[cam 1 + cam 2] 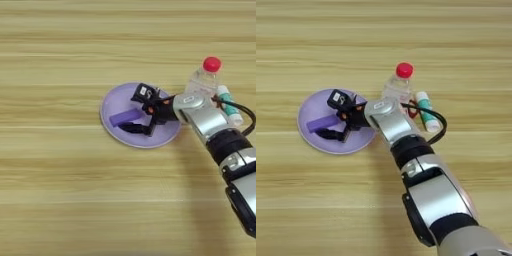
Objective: Move the objects on the table
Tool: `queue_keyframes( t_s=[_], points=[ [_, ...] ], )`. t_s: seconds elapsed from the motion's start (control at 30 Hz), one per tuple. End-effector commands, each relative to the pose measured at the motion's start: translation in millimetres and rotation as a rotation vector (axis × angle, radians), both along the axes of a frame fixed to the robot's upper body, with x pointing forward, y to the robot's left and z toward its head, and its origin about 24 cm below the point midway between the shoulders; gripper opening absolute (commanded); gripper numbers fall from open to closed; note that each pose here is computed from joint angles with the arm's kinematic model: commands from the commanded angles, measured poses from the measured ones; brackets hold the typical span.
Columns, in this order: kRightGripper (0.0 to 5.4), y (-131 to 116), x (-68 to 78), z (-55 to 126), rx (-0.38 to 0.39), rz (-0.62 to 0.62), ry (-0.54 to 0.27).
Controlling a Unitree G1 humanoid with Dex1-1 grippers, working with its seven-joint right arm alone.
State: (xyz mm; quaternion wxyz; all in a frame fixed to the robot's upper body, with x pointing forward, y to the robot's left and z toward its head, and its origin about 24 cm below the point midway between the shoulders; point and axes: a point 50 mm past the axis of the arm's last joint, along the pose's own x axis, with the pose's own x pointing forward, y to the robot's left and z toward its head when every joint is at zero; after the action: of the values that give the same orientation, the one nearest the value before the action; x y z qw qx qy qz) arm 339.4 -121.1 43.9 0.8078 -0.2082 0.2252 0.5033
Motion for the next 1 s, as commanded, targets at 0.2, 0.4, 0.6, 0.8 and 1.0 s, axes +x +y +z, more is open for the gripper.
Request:
queue_keyframes(
  t_s=[0.2,0.4,0.6,0.8,1.0],
  points=[
    [5.13,1.0,8.9,19.4,-0.038,0.029,-0.081],
    [4.42,1.1,8.3,20.3,-0.037,0.034,-0.081],
    [3.82,1.7,6.1,20.9,-0.033,0.042,-0.082],
    [3.14,2.2,3.4,20.4,-0.031,0.045,-0.083],
    [2.58,2.5,3.2,21.2,-0.031,0.043,-0.086]
  ],
)
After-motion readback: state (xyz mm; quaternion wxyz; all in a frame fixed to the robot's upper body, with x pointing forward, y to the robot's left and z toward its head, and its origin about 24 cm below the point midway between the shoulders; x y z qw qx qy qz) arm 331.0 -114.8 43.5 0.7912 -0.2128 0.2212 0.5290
